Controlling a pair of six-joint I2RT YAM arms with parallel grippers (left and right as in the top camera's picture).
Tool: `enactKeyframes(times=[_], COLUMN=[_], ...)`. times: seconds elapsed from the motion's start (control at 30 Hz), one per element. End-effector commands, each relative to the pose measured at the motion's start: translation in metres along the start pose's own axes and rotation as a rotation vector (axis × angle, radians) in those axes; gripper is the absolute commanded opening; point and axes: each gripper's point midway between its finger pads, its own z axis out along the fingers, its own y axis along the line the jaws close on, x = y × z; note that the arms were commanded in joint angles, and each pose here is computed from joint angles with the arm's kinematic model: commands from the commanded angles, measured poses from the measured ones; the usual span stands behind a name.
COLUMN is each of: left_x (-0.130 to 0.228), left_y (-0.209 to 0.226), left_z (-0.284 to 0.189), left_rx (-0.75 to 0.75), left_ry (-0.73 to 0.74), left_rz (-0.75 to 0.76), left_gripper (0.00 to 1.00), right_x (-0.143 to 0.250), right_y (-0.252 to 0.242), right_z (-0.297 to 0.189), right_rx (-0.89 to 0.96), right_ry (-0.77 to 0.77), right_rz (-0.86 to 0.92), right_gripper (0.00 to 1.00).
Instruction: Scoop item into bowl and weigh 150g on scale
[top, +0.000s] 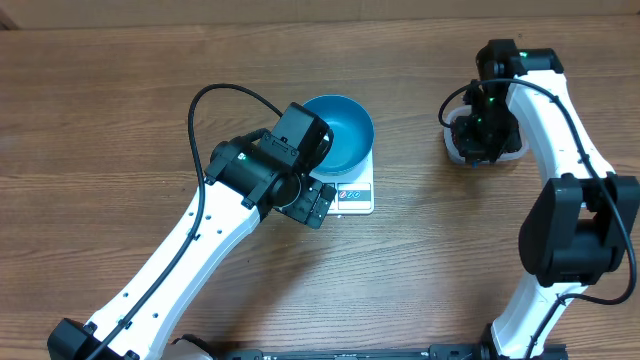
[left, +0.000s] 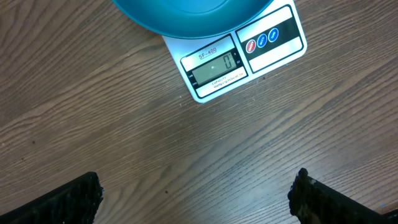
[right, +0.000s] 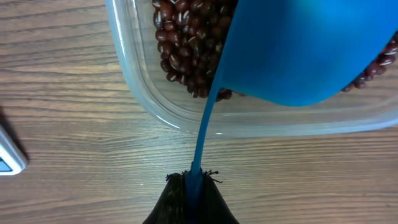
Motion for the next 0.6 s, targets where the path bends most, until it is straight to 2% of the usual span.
enactKeyframes(times=[0.0,0.3,0.4,0.47,0.57], left_x=[0.0,0.0,0.0,0.0,0.0], left_y=[0.0,0.0,0.0,0.0,-0.001], left_z=[0.001,0.001,0.001,0.001,0.001], left_rx=[0.01,0.01,0.01,0.01,0.01], left_ry=[0.003,0.003,0.003,0.003,0.003], left_rz=[-0.022,-0.022,-0.022,-0.022,-0.022], left_gripper=[1.0,1.0,1.0,1.0,0.99], right_x=[-0.005,-0.005,-0.008,-0.01,-0.01], right_y=[0.014,-0.008,-0.006,0.01,0.019], right_z=[0.0,-0.002,-0.006,-0.011,-0.013], right_rx=[-0.112,-0.154,-0.17,-0.267,-0.321], right_ry=[-0.012,-0.013,-0.028,-0.043,-0.049], right_rz=[-0.032,0.085,0.078,0.011,-0.005], right_gripper=[0.04,0.04,0.04,0.04,0.04])
